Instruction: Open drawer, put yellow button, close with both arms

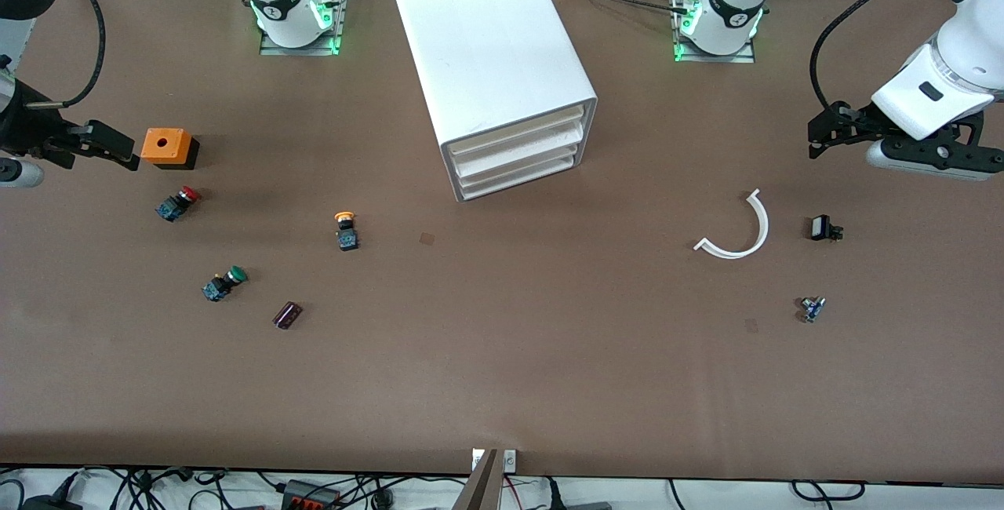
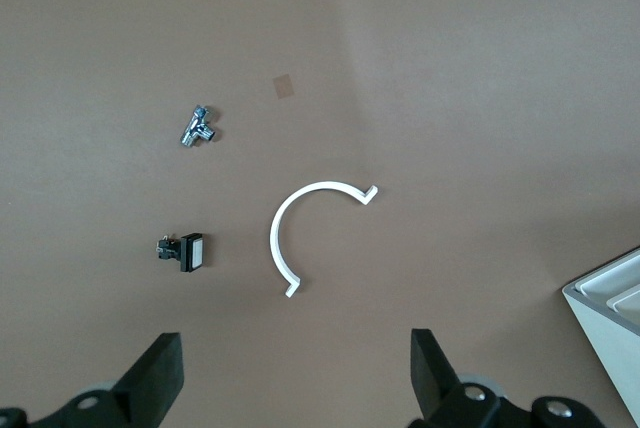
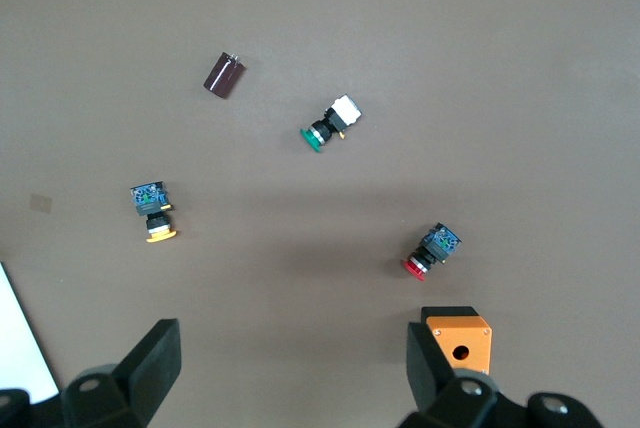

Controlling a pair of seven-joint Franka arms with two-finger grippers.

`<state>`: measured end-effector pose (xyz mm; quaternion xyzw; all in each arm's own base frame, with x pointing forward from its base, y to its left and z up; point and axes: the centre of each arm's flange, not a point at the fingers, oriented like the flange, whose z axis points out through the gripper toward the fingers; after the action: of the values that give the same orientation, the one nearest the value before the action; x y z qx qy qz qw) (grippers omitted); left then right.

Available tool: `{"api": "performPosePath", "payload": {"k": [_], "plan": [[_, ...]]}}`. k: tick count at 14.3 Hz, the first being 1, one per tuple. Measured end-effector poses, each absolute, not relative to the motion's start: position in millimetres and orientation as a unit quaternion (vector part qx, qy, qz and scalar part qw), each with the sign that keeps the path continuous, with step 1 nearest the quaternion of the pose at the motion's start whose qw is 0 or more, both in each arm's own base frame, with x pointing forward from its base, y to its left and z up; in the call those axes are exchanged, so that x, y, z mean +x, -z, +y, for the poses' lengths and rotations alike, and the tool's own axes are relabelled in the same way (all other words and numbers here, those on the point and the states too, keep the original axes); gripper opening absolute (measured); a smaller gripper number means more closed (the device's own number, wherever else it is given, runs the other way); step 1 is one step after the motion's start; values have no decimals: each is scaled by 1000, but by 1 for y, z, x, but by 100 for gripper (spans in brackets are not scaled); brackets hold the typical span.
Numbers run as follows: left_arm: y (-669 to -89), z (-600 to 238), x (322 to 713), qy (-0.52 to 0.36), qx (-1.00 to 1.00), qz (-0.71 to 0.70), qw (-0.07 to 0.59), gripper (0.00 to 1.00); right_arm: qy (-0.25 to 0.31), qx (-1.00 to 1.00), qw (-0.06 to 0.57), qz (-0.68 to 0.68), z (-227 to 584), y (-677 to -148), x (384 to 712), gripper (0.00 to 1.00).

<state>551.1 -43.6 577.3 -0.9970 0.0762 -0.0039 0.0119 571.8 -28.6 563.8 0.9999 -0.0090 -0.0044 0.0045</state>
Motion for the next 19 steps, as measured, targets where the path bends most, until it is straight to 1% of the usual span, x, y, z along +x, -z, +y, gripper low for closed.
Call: {"api": "performPosePath", "payload": {"k": [16,17,19], "plan": [[-576,-44,549,-4,-997,77,12,100,5,1000,4,-7,-27,-562,572,100],[-574,-46,548,-12,-997,77,8,100,5,1000,4,-7,-26,-561,572,100],[-568,-54,540,-47,-996,76,-25,100,6,1000,4,-6,-25,-561,572,100]]}}
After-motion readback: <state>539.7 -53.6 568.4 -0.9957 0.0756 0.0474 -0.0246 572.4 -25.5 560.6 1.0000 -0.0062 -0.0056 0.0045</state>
